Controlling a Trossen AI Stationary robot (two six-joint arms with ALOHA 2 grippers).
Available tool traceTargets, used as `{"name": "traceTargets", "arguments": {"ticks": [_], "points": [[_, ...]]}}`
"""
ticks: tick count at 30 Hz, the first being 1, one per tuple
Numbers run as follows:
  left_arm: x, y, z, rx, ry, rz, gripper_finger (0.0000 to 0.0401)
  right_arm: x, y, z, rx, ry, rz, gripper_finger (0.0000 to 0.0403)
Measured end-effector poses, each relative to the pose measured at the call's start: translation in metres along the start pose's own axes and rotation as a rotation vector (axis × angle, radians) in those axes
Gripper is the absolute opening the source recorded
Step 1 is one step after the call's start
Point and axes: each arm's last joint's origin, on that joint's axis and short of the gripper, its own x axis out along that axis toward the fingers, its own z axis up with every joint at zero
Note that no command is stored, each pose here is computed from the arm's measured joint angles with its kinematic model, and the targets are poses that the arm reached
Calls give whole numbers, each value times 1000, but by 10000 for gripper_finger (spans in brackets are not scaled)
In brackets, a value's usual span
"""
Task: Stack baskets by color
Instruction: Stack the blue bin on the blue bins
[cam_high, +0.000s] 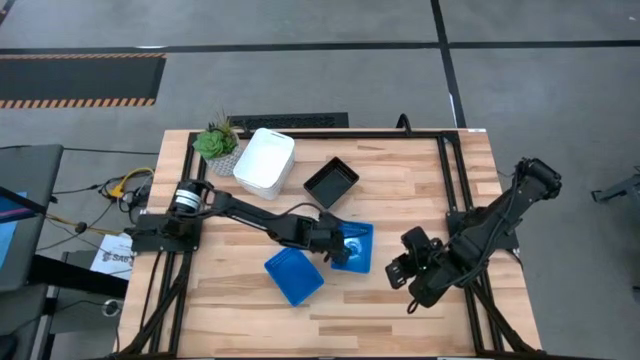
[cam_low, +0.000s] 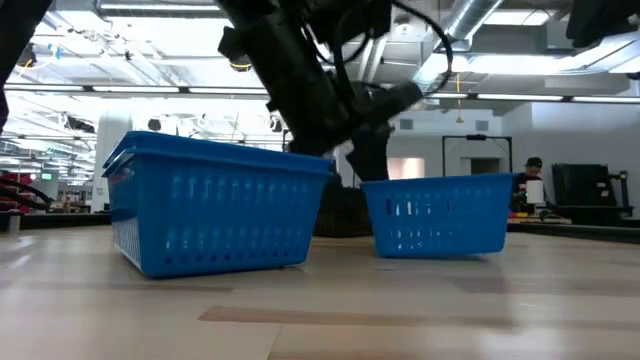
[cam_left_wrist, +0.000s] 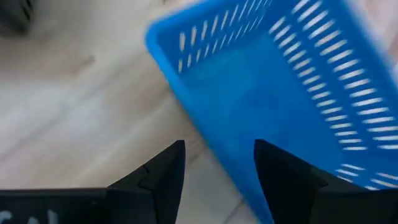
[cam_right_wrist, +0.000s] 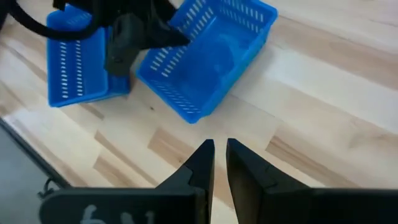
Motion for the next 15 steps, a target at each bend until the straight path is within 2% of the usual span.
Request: {"name": "traceTargets", "arguments": {"ticks": [3,6,8,12,15], "points": [[6,3,-1,-17,36,-3,177,0,0,-1,-5,1,1,65],[9,5,1,-42,43,-8,154,-1,-1,-1,-10,0,-5,65],[10,4,3,-49,37,-33,119,-1,-2,-1,-17,-1,-12,65],[9,-1,8,-39,11,-90,26,-1,-3,-2,-24,0,-17,65],[9,-5,15,-47,-13,-163,9,-2,-3,-4,-31,2,-15,65]]}}
